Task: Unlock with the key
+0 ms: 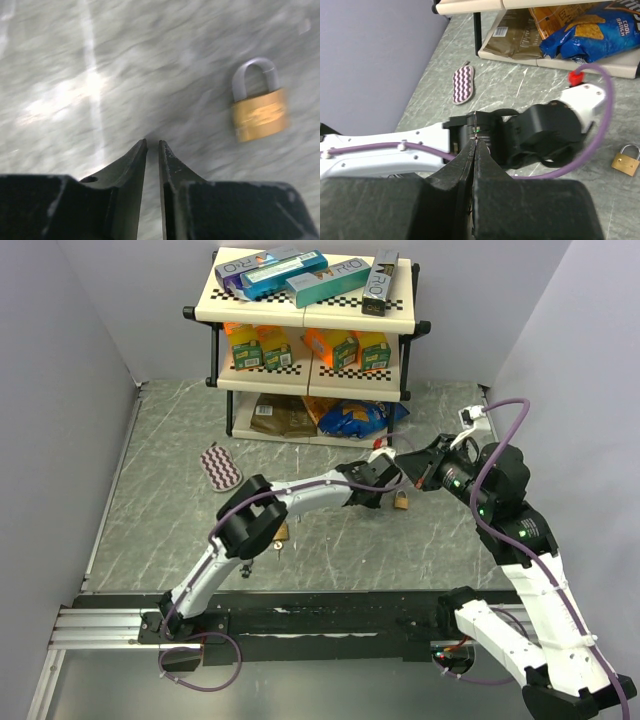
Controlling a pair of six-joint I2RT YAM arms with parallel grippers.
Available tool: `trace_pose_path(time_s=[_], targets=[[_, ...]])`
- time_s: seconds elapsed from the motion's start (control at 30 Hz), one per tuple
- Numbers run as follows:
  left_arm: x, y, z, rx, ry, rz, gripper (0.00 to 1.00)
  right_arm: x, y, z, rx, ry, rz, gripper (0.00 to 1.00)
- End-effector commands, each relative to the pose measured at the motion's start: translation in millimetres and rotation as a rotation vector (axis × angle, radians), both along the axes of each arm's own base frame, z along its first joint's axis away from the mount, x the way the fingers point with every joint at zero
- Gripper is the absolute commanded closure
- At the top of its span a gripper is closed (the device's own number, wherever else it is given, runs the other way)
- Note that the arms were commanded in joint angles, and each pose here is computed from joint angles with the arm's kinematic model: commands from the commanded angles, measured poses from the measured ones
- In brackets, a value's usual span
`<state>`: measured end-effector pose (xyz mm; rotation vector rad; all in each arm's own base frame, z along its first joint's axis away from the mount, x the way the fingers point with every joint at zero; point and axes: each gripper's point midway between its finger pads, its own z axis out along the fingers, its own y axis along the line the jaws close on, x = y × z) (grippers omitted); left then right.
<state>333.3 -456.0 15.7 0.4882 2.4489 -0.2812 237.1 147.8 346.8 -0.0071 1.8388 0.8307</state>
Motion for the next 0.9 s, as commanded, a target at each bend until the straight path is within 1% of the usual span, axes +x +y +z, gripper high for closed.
trace_pose_path(time_s=[0.0,0.03,0.1,0.13,0.17,0.2,0.27,0.3,0.37,0.43,0.47,0.57,0.63,0.67,0.8,0.83,0.87], targets=[[-56.4,130.0,-97.5,0.456,0.239,-0.033,0.73,2.6,0.3,9.9,0.018,-0.031,-0.004,1.00],[-54.8,130.5,-92.6,0.439,0.236,-0.023,0.71,2.8,0.4,9.2,0.017,-0.028,-0.004,1.00],[-47.6,118.0,-68.7,0.346,0.212,-0.004,0.63,4.0,-0.8,9.9,0.014,-0.026,-0.011,1.00],[-44.9,110.3,-59.5,0.309,0.203,-0.002,0.56,4.6,-1.8,8.2,0.006,-0.020,-0.017,1.00],[-36.1,92.2,-39.6,0.242,0.180,0.000,0.49,5.9,-2.8,7.9,0.002,-0.017,-0.024,1.00],[-36.2,78.1,-30.8,0.187,0.194,-0.003,0.41,6.4,-3.3,9.4,0.000,-0.022,-0.026,1.00],[-23.9,45.3,-5.3,0.075,0.179,-0.008,0.31,8.2,-2.4,9.9,0.000,-0.022,-0.025,1.00],[-22.4,30.2,1.9,0.014,0.192,-0.007,0.26,7.8,-0.9,10.3,0.003,-0.022,-0.016,1.00],[-12.9,4.8,9.8,-0.055,0.202,0.002,0.23,8.9,1.5,9.9,0.008,-0.016,-0.007,1.00],[-16.8,-5.3,5.9,-0.075,0.263,0.035,0.22,9.0,4.0,8.2,0.010,-0.008,0.005,1.00],[-13.6,-16.4,2.4,-0.090,0.272,0.039,0.20,9.0,3.5,7.2,0.010,-0.006,0.004,1.00],[-23.4,-29.8,-5.9,-0.116,0.319,0.058,0.19,9.9,3.3,5.1,0.008,-0.004,0.000,1.00],[-26.2,-34.8,-7.9,-0.129,0.317,0.065,0.17,10.2,2.6,4.1,0.007,-0.003,-0.004,1.00],[-27.5,-37.7,-6.5,-0.139,0.314,0.077,0.14,10.2,2.9,2.1,0.006,0.002,-0.003,1.00],[-28.4,-49.2,-5.8,-0.145,0.289,0.091,0.11,10.7,4.8,-0.4,0.012,0.007,0.005,1.00],[-26.5,-57.3,1.5,-0.159,0.268,0.081,0.11,11.3,5.6,-0.5,0.013,0.007,0.008,1.00],[-29.2,-54.8,-10.9,-0.110,0.253,0.074,0.11,11.1,6.3,-0.8,0.013,0.009,0.013,1.00]])
